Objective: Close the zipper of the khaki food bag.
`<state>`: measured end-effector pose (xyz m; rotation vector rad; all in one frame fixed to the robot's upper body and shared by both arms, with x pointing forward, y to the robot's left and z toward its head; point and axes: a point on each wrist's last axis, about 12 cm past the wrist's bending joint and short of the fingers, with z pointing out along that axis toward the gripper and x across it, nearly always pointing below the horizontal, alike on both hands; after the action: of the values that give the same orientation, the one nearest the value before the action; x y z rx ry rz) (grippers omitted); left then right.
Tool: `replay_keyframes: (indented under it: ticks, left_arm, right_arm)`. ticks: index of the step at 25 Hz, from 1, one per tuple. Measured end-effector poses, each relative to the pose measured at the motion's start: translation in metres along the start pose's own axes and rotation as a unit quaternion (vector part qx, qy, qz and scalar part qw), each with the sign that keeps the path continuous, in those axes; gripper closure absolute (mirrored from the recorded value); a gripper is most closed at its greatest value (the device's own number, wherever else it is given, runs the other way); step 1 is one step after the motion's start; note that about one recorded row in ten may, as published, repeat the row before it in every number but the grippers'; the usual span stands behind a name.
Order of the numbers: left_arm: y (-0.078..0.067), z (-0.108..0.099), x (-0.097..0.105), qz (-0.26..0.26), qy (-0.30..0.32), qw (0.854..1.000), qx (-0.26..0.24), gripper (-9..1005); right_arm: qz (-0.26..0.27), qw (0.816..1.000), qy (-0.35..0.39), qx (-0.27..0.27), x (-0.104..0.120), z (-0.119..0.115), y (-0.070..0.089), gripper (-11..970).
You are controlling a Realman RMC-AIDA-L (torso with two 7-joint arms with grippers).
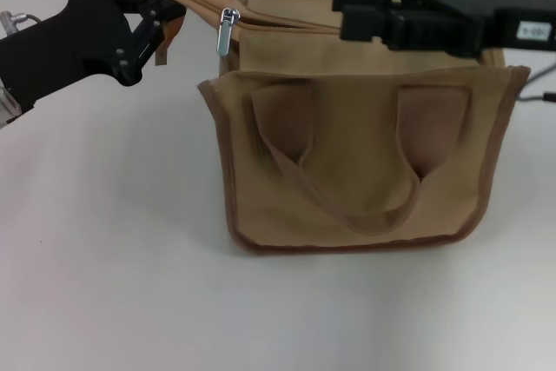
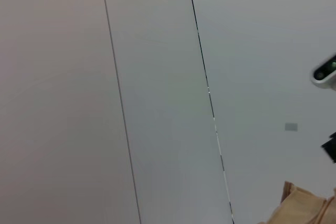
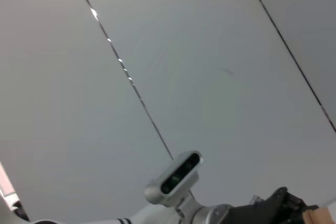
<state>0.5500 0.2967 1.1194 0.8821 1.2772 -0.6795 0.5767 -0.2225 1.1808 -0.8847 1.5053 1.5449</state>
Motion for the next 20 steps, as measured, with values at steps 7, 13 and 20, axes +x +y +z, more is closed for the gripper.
replay_keyframes:
  ticks: [7, 13, 20]
  left_arm:
    - [0.002, 0.002, -0.001, -0.003, -0.001, 1.000, 0.000, 974]
    - [0.006, -0.001, -0.006, -0.003, 0.000, 1.000, 0.000, 974]
    - [0.006, -0.002, -0.009, -0.007, -0.005, 1.000, 0.007, 973]
  right_arm:
    - [0.017, 0.998, 0.054, 0.019, -0.022, 0.020, -0.006, 182]
    - [0.027, 0.993, 0.109, 0.035, -0.032, 0.048, -0.011, 182]
    - [0.025, 0.989, 0.138, 0.046, -0.034, 0.068, -0.016, 182]
